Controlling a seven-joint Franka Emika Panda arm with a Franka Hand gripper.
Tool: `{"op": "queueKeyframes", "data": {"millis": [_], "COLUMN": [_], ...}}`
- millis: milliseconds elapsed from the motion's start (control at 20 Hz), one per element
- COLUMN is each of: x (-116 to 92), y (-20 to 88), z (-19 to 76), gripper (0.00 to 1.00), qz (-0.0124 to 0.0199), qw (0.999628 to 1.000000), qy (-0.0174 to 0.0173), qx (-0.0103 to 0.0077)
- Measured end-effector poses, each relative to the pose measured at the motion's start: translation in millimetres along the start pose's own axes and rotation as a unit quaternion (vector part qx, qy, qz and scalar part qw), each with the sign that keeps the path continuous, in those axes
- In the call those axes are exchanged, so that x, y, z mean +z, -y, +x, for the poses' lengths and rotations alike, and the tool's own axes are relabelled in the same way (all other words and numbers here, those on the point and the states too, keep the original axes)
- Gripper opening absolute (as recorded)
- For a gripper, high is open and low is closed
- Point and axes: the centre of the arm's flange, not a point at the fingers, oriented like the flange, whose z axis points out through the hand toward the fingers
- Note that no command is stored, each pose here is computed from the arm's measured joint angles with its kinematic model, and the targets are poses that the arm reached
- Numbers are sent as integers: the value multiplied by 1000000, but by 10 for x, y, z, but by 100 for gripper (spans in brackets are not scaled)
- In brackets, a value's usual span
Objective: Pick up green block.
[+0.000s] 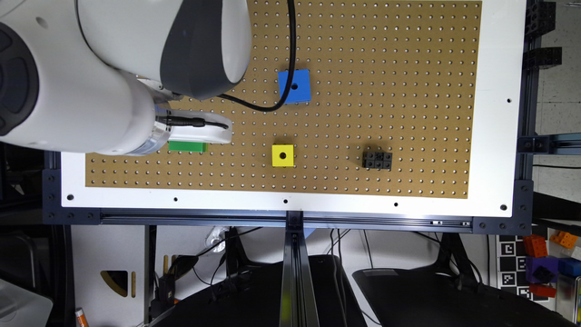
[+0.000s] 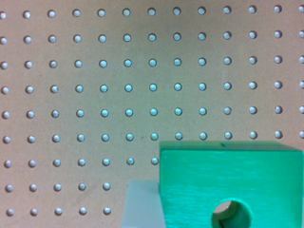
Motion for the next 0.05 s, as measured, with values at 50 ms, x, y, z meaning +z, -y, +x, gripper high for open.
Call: {"op": "queueKeyframes", "data": {"millis": [50], "x": [2], "y": [0], "z": [0], "gripper": [0], "qz": [-81], "qw": [1000000], "qy": [162], "qx": [-7]}}
